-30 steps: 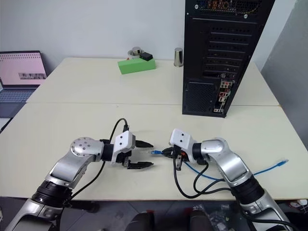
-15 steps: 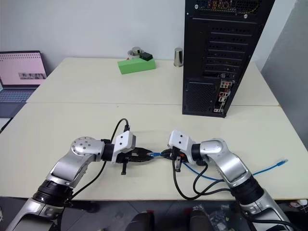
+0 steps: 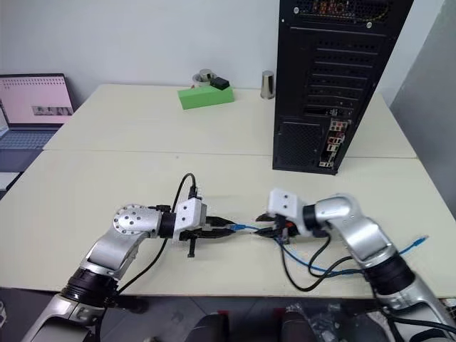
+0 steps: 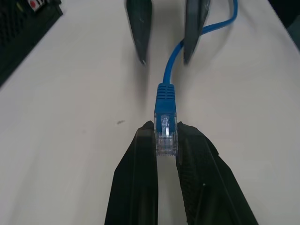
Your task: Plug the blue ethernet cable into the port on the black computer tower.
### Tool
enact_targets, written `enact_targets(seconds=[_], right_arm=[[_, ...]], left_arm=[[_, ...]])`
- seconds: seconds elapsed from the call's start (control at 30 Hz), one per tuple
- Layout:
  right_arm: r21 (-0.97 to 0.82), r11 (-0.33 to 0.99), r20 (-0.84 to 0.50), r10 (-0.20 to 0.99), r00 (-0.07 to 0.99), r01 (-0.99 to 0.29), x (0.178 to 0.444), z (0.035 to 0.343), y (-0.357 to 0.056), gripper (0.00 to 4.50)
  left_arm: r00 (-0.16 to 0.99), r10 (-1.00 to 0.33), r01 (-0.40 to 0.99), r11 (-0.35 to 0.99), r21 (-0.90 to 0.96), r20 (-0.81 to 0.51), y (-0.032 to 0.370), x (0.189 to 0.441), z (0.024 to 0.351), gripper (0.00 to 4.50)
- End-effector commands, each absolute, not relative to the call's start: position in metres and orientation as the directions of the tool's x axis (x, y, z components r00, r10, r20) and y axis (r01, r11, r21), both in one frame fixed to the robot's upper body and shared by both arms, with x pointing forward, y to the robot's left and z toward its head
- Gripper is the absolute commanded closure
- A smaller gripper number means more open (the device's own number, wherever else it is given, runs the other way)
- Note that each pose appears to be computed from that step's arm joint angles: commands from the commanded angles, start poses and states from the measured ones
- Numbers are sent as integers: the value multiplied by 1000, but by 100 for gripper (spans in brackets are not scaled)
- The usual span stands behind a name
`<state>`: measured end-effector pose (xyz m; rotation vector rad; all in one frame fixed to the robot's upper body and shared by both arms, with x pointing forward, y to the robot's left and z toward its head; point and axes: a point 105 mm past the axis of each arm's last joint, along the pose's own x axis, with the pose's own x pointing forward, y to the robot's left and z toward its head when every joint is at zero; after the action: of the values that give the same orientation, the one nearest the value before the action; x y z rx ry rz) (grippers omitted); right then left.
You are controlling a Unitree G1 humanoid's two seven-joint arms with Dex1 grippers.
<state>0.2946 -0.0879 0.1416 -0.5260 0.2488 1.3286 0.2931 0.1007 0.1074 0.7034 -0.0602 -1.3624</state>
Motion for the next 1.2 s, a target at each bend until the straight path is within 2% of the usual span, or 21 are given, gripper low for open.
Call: enact_targets(seconds=[0.03,0.17,0.3,0.5,0.7,1.13,1.2], right_arm=[[-166,174,-369,902,225,-971,285,161,-89,179],[-41,282,-261,923,283,-959,285,164,-85,87],[110,293,-168,947,273,-950,276,164,-68,85],[206,289,-139,954,265,-935,270,158,-53,85],[232,283,-127,957,259,-931,271,159,-49,85],[237,276,-133,959,250,-931,275,160,-49,335],[239,276,-135,959,250,-931,276,159,-49,384]], left_arm=[[276,-918,755,23,656,-285,93,293,112,421],[313,-931,514,1,858,-186,89,293,119,421],[327,-943,264,35,964,-55,91,292,131,421],[302,-953,164,71,984,18,89,288,134,421],[290,-957,130,75,989,34,87,287,134,421],[293,-953,59,103,993,81,86,285,140,421],[292,-952,51,106,993,87,86,285,141,421]])
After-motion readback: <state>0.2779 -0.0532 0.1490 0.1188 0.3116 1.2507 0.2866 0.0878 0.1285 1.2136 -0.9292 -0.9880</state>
